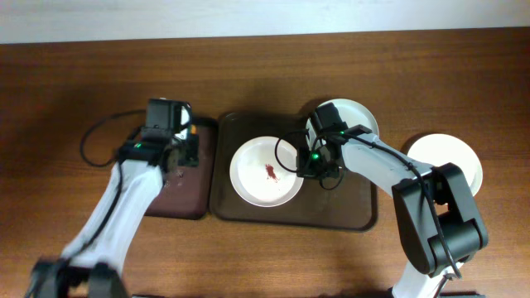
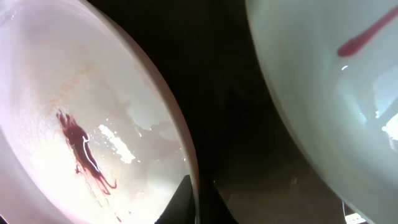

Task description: Clean dirty plates on tray and stack at the side

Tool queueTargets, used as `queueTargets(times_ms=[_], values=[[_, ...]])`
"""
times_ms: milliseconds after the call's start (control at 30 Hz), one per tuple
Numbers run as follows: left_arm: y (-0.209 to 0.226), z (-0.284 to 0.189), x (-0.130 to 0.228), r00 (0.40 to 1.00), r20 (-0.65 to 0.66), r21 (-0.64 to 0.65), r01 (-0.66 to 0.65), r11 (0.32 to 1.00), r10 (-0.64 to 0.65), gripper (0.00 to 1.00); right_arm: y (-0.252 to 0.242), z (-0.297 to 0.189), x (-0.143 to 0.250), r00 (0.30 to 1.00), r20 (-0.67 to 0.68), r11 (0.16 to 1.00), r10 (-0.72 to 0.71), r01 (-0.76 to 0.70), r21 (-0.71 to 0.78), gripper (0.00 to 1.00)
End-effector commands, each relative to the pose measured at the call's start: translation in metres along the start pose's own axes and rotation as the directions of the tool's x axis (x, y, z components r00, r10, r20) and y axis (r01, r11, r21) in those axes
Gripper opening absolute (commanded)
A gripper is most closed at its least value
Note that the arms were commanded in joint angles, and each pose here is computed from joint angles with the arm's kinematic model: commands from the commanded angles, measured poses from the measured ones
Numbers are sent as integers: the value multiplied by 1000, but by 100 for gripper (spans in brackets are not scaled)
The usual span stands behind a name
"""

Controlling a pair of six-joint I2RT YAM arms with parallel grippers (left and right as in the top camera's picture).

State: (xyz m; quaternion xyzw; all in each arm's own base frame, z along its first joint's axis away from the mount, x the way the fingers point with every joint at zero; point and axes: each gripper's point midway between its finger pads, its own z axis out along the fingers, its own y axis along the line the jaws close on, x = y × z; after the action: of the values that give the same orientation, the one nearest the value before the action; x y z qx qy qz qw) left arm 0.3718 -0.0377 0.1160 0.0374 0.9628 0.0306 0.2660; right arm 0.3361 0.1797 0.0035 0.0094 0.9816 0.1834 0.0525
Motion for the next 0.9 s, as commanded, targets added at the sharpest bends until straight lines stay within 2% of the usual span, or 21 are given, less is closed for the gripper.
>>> queueTargets(times_ms=[0,133,200,233,300,333,367,400,467,600,733,800,867], values=[[-12,45,41,980,-199,39,5,999,3,0,-5,3,6,1000,-13,999,-17,18,35,4],[-12,43,38,980,-197,42,6,999,3,0,-5,3,6,1000,-13,999,-17,18,34,4],[-22,31,25,987,-164,105,18,994,-1,0,-5,3,6,1000,-13,999,-17,18,34,4],[-37,20,15,991,-134,194,30,981,-4,0,-5,3,6,1000,-13,999,-17,18,34,4],[-75,-1,2,996,-89,419,43,907,-6,0,-5,3,6,1000,-13,999,-17,18,34,4],[-94,-10,-3,996,-86,515,67,854,-26,0,-5,3,6,1000,-13,999,-17,18,34,4],[-121,-23,-10,998,-66,631,59,774,-22,0,-5,3,6,1000,-13,999,-17,18,34,4],[-133,-29,-11,999,-47,663,33,748,-2,0,-5,3,6,1000,-12,999,-17,18,34,4],[-153,-32,-12,999,-44,683,26,730,5,0,-5,3,7,1000,-14,999,-17,18,34,4],[-188,-18,-2,974,-205,684,211,698,-93,0,-5,3,7,1000,-16,999,-16,17,35,4],[-205,7,8,933,-327,660,339,670,-150,0,-5,3,7,1000,-16,999,-16,17,36,4],[-217,13,13,921,-368,696,366,618,-131,0,-5,3,7,1000,-16,999,-17,17,36,4],[-222,23,20,904,-408,689,396,607,-127,0,-5,3,7,1000,-16,999,-17,17,35,4]])
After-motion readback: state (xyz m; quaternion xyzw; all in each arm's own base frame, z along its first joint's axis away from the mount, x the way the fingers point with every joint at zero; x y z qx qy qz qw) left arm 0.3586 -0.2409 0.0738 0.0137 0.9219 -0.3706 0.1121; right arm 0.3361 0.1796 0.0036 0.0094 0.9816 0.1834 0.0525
